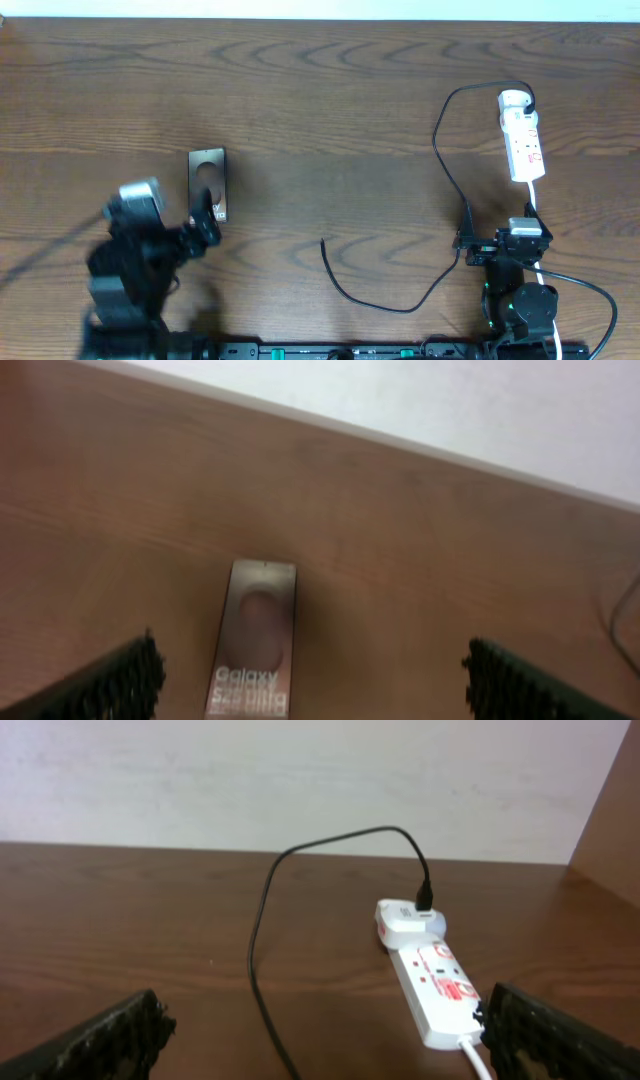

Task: Plug charger to phone and switch on socket
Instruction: 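Move the left gripper forward over the Galaxy phone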

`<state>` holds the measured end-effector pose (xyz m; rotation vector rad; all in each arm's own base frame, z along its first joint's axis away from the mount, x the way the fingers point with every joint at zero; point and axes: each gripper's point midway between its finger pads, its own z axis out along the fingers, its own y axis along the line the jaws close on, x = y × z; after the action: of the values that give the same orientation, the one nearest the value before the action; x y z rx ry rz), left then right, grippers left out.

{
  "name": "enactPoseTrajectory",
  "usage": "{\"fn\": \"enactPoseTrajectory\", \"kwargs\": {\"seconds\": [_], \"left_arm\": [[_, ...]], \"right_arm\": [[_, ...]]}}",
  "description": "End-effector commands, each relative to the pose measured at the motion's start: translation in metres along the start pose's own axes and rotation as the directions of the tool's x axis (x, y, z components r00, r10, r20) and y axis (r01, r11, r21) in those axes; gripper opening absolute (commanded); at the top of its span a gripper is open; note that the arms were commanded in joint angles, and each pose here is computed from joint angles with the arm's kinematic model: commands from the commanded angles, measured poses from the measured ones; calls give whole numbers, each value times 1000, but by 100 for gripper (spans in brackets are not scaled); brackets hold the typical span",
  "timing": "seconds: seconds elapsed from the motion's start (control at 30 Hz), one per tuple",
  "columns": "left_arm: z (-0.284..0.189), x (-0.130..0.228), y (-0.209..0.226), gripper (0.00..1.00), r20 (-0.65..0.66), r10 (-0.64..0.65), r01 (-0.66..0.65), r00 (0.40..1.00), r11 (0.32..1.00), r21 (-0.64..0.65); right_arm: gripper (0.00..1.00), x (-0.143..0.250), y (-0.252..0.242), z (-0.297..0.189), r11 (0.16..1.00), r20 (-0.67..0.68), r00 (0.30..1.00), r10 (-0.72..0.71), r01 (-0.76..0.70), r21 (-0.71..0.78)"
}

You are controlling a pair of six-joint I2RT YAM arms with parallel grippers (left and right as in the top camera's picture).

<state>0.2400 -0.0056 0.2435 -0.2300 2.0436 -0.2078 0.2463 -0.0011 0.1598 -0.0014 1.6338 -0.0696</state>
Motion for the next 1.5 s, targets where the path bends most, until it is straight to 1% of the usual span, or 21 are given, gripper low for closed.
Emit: {"fn": "enactPoseTrajectory", "kwargs": {"seconds": [0.0,0.13,0.2,0.27,0.43,0.73,0.77,0.8,0.83,0.87,0.9,0.97,1.17,1.23,1.33,1.4,1.47], "left_arm": [[6,-37,-9,94,-156,-22,16,988,999,-37],[23,-52,-11,94,-380,-52,16,923,995,-97],[37,-54,-12,94,-459,-68,18,886,993,-113],[52,-48,-9,94,-527,-84,15,846,991,-134],[93,-15,2,94,-651,-117,3,750,985,-174],[136,35,18,93,-784,-164,-22,599,975,-221],[139,40,20,75,-793,-167,-25,586,974,-224],[141,44,21,42,-801,-166,-30,575,974,-224],[144,46,23,27,-806,-166,-34,569,974,-225],[147,49,23,26,-809,-168,-36,564,973,-227],[150,50,24,29,-809,-168,-36,563,973,-227],[153,53,25,98,-813,-170,-37,557,973,-228],[154,54,25,98,-811,-180,-32,556,971,-238],[157,52,32,98,-801,-172,-64,573,966,-252],[162,49,41,98,-799,-96,-143,594,964,-223],[163,51,42,98,-810,-42,-175,586,968,-177],[163,53,42,98,-817,-19,-191,576,969,-157]], "right_arm": [[99,1,-2,0,1000,-2,1000,-12,12,8],[99,1,-2,0,1000,-2,1000,-12,12,8],[99,1,-2,0,1000,-2,1000,-12,12,8],[99,1,-2,0,1000,-2,1000,-12,12,7],[99,1,-2,0,1000,-2,1000,-12,12,7],[99,1,-2,0,1000,-2,1000,-12,12,8],[99,1,-2,0,1000,-2,1000,-12,12,8],[99,1,-2,0,1000,-2,1000,-12,12,8],[99,1,-2,0,1000,-2,1000,-12,12,8],[99,1,-2,0,1000,-2,1000,-12,12,8],[99,1,-2,0,1000,-2,1000,-12,12,8],[99,1,-2,0,1000,-2,1000,-12,12,8],[99,1,-2,0,1000,-2,1000,-12,12,8],[99,1,-2,0,1000,-2,1000,-12,12,7],[99,1,-2,0,1000,-2,1000,-12,12,8],[99,1,-2,0,1000,-2,1000,-12,12,7],[99,1,-2,0,1000,-2,1000,-12,12,8]]}}
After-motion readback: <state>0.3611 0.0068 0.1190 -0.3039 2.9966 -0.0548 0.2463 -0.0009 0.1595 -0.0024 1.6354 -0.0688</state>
